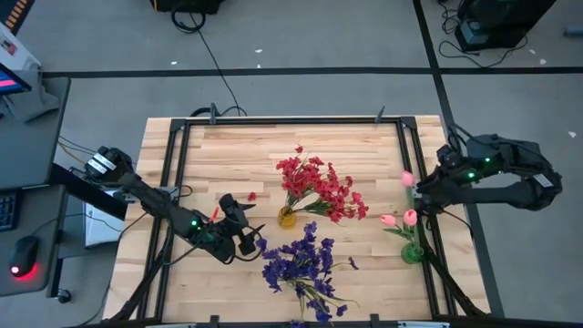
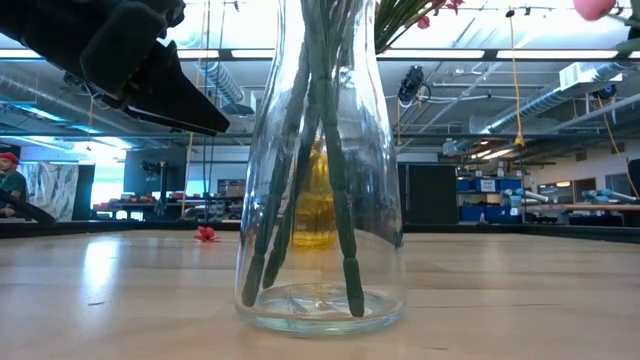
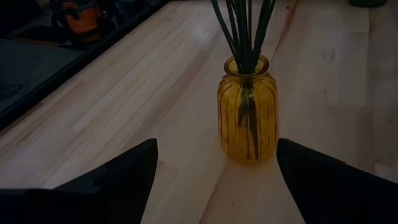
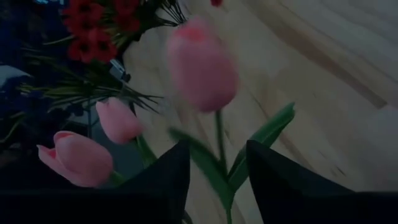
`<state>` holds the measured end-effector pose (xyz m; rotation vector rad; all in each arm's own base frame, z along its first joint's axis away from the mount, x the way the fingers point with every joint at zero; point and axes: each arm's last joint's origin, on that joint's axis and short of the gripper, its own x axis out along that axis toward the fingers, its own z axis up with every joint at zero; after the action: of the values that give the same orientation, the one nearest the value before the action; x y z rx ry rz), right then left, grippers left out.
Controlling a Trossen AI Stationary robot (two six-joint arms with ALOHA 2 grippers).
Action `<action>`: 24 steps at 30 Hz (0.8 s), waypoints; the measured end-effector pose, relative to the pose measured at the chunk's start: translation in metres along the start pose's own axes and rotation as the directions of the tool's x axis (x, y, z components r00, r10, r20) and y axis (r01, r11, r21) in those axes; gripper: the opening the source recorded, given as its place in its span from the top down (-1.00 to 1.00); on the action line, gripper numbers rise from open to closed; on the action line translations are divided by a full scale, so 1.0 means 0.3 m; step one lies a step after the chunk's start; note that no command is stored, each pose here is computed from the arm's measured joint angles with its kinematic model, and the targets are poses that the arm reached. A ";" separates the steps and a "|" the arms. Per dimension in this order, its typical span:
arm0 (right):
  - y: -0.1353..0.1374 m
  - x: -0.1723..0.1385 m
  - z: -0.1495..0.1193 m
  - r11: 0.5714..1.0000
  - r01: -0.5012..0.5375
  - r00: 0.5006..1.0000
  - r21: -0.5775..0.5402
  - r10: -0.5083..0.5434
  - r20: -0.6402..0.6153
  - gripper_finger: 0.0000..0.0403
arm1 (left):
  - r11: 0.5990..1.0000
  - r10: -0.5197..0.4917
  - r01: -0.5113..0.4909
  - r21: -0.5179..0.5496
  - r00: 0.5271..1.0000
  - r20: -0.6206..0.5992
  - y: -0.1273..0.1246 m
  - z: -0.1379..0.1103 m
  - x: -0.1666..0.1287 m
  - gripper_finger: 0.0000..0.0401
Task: Sort flowers into vase by color
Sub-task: Put the pink tulip into the green vase
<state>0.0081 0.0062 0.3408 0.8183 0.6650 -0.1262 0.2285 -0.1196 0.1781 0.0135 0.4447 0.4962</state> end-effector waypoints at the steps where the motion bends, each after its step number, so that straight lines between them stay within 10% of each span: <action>1: 0.002 0.002 0.003 1.000 -0.001 1.000 -0.001 0.001 0.000 0.18 | 1.000 0.000 0.000 0.001 1.000 0.000 0.000 0.000 0.000 -0.67; 24: 0.031 0.061 0.059 0.998 0.024 0.999 -0.050 -0.026 -0.035 0.19 | 0.998 0.061 -0.061 -0.016 0.998 -0.013 0.034 0.012 0.042 -0.67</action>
<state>0.0347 0.0026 0.3447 0.7662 0.7098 -0.1178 0.2353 -0.1044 0.1775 0.0077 0.4534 0.5600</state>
